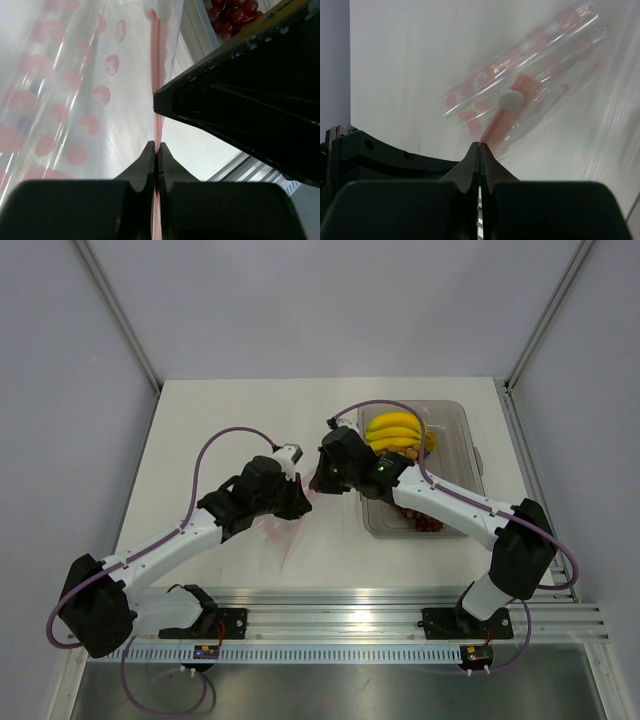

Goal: Place the food in the zip-top bag and seal the zipper
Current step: Unzip the zipper food storage bag at the center of the board.

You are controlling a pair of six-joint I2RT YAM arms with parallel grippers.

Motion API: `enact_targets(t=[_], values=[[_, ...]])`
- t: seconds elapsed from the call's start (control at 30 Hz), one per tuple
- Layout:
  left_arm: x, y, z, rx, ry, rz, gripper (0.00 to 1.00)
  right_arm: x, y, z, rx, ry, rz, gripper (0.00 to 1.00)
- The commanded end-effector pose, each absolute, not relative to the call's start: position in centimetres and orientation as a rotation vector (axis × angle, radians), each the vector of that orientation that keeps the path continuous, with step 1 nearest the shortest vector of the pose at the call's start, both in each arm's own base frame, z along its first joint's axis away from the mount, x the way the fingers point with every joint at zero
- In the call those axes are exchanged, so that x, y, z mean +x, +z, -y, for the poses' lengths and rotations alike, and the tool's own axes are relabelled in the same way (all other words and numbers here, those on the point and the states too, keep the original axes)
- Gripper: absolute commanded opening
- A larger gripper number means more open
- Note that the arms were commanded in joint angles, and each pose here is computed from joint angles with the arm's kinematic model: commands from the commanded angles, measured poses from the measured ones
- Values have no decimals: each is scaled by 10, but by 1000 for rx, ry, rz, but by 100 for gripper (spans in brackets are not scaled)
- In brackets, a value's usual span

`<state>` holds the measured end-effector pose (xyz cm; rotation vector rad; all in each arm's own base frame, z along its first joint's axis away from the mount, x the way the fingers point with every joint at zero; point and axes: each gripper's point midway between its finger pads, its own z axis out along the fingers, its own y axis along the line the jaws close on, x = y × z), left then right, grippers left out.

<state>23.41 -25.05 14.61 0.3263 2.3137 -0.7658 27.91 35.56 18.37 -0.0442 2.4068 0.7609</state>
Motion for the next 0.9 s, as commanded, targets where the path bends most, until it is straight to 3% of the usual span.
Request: enact_targets(t=[0.0,0.43,0.47,0.57,0.8,0.87], values=[[240,179,262,332,-846,-2206,0,282,191,-343,-24,700,-2371,0],[237,179,263,368,-860,-2205,0,282,191,-341,-47,691,-2368,1],[237,176,263,366,-854,-2211,0,282,192,-340,-42,689,-2365,11],[238,176,263,362,-855,-2211,0,283,200,-338,-30,693,-2346,30],[238,174,263,362,-854,-2214,0,290,223,-323,13,642,-2282,52],[237,172,263,364,-855,-2217,0,294,228,-318,21,613,-2270,53]])
